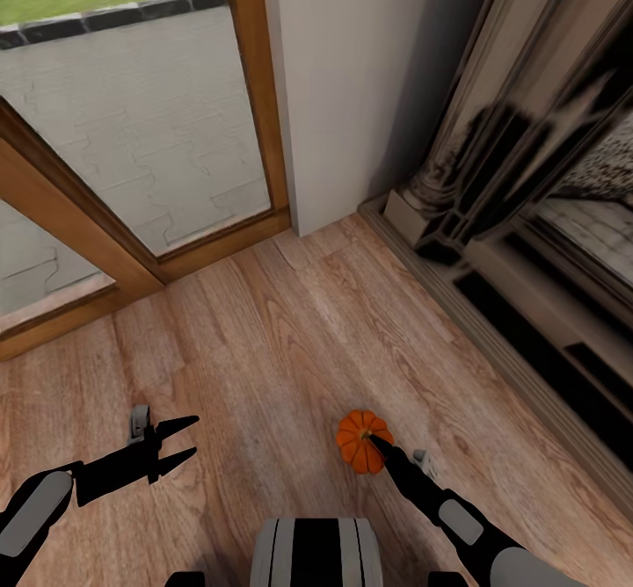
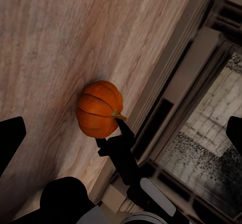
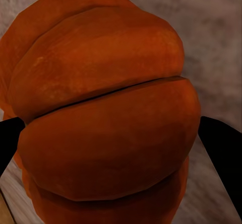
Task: Place each of the two pumpkins and all three candles from the living room inside a cabinet in the living room (use any cabinet), then make sure every cabinet is closed, and position the cauldron so it is next to a table in the living room.
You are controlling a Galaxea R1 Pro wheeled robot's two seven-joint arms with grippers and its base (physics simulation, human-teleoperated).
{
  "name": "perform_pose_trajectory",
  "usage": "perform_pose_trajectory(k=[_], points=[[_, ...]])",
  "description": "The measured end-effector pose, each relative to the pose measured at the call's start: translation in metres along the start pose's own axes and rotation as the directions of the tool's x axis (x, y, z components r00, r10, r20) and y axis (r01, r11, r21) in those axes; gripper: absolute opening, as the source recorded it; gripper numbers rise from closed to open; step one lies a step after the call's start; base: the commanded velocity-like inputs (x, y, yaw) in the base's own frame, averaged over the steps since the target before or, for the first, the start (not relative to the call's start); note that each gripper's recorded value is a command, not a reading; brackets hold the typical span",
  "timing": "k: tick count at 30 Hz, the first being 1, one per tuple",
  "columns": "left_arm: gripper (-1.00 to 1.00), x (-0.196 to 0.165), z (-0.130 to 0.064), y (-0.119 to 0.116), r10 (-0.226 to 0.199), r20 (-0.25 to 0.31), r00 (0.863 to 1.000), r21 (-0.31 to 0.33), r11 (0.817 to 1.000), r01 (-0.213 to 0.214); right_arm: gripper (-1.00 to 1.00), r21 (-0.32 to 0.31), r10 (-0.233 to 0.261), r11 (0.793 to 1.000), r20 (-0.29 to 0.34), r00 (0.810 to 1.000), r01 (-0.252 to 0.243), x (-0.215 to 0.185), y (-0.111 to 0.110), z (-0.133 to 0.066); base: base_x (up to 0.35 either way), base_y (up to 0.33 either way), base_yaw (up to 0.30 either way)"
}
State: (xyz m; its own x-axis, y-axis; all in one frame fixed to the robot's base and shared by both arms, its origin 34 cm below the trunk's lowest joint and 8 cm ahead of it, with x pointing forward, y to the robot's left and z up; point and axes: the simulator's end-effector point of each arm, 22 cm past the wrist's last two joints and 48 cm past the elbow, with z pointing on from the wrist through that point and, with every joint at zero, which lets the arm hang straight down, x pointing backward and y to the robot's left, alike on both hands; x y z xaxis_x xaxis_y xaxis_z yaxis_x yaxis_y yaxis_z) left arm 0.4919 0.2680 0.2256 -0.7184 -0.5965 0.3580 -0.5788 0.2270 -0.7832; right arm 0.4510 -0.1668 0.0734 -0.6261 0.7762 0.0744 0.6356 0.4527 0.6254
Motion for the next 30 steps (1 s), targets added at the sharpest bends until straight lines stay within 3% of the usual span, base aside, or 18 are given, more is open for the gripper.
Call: perform_pose_trajectory(k=[16,26,30], points=[[1.00,-0.001,-0.003,-0.014,0.022,0.006,1.000,0.017,1.000,-0.022,-1.00,0.011,-0.017,1.000,0.010,1.000,0.017,-0.006,0.007,-0.004,0.000,0.000,0.000],[1.00,-0.001,-0.009,-0.034,0.053,0.016,0.998,0.041,0.998,-0.054,-1.00,-0.023,-0.032,0.999,0.020,0.999,0.032,-0.015,0.028,-0.010,0.000,0.000,0.000],[1.00,-0.001,-0.010,-0.043,0.065,0.019,0.998,0.052,0.996,-0.066,-1.00,-0.058,-0.030,0.998,-0.008,1.000,0.029,-0.015,0.042,-0.013,0.000,0.000,0.000]])
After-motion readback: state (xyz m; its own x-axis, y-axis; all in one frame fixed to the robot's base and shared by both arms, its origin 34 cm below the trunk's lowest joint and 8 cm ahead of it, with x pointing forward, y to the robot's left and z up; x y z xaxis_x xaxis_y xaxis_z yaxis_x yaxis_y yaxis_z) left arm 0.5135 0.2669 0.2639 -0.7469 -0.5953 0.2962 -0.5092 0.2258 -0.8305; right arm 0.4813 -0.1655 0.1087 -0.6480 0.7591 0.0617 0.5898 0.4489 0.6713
